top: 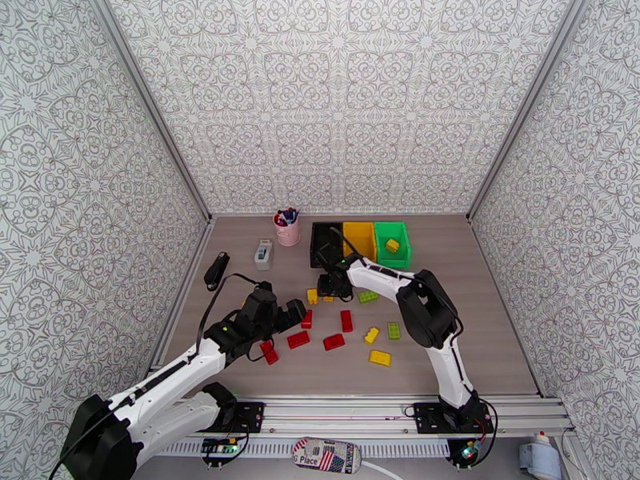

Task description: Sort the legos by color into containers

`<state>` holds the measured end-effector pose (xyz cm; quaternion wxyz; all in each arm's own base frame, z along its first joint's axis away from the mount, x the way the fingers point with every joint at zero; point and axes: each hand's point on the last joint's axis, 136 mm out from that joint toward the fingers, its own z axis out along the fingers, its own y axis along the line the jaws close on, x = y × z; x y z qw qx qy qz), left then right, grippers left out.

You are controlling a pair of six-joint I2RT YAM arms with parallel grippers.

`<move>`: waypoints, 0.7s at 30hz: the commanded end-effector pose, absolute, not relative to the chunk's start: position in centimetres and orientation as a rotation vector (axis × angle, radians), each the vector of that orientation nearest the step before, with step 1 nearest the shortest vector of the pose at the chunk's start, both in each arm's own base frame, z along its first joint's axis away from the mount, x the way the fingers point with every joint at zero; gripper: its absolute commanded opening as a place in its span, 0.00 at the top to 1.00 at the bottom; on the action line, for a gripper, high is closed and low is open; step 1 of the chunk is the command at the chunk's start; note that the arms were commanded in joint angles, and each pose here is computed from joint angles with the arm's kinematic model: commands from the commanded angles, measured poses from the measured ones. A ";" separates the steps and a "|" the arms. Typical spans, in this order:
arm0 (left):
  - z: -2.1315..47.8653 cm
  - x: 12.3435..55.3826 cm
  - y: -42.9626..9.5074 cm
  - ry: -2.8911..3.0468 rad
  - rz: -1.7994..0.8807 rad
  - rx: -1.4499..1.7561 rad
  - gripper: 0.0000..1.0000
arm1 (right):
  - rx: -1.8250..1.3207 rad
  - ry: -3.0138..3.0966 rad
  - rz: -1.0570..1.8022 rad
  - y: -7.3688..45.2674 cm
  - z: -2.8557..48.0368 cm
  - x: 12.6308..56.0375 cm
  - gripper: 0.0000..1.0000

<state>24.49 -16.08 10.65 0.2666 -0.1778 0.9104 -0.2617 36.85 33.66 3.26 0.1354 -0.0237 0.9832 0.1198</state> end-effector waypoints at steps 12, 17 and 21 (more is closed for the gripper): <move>10.7 25.7 -17.9 2.476 -0.747 -0.430 0.01 | -0.090 2.814 0.294 32.2 4.2 36.4 0.69; 12.1 27.6 -20.5 2.464 -0.789 -0.347 0.01 | -0.064 2.766 0.326 30.8 6.9 36.7 0.71; 13.1 29.6 -23.5 2.453 -0.834 -0.271 0.01 | 0.002 2.720 0.337 27.9 9.3 37.3 0.72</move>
